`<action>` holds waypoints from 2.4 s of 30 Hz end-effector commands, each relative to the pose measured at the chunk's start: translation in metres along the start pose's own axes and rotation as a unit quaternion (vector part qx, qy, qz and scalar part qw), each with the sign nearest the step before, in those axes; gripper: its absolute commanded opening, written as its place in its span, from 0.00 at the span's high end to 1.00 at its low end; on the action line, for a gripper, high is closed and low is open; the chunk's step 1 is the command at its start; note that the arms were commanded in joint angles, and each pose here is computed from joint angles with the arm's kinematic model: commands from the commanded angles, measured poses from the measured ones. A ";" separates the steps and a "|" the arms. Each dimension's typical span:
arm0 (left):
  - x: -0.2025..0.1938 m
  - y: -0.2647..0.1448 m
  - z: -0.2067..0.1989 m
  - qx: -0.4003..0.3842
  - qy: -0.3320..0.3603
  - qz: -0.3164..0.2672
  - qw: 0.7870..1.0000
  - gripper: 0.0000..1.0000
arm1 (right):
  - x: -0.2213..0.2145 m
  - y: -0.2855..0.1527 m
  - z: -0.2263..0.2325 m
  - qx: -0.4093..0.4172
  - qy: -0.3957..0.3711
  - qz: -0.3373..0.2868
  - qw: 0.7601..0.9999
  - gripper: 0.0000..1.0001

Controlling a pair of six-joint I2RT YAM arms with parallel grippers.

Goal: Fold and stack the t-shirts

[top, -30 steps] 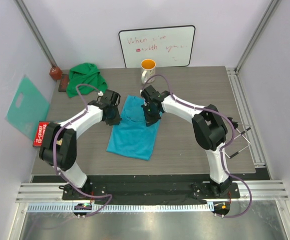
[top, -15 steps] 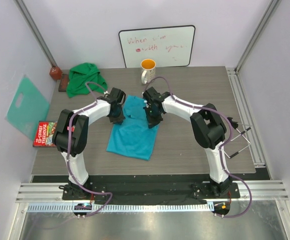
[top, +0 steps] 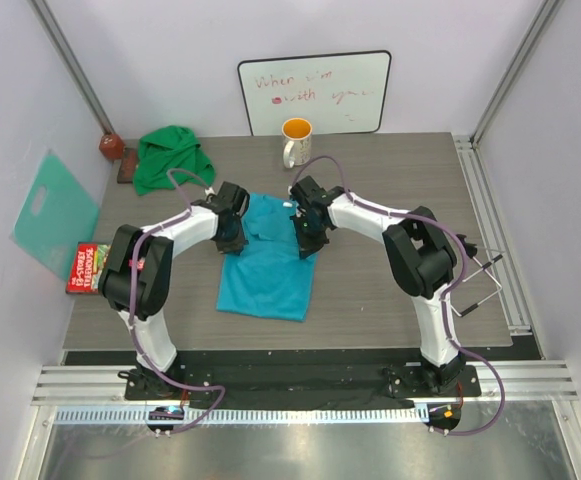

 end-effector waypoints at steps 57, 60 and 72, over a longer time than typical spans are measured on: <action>-0.119 -0.051 -0.042 -0.251 -0.062 0.139 0.956 0.48 | -0.090 -0.060 -0.097 -0.016 0.092 0.039 0.995 0.53; -0.121 -0.050 -0.043 -0.255 -0.061 0.149 0.953 0.49 | -0.093 -0.059 -0.100 -0.026 0.095 0.044 0.994 0.53; -0.138 -0.040 -0.047 -0.263 -0.055 0.186 0.945 0.49 | -0.108 -0.035 -0.101 -0.002 0.101 0.113 0.988 0.53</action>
Point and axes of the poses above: each gripper's point midway between its finger pads, its own y axis out along the fingers, its own z axis along the line the jaws close on, x = y × z, the point moved 7 cm from there along -y, back along the fingers, and after that the axes turned 12 degrees about y, right-handed, at the moved point
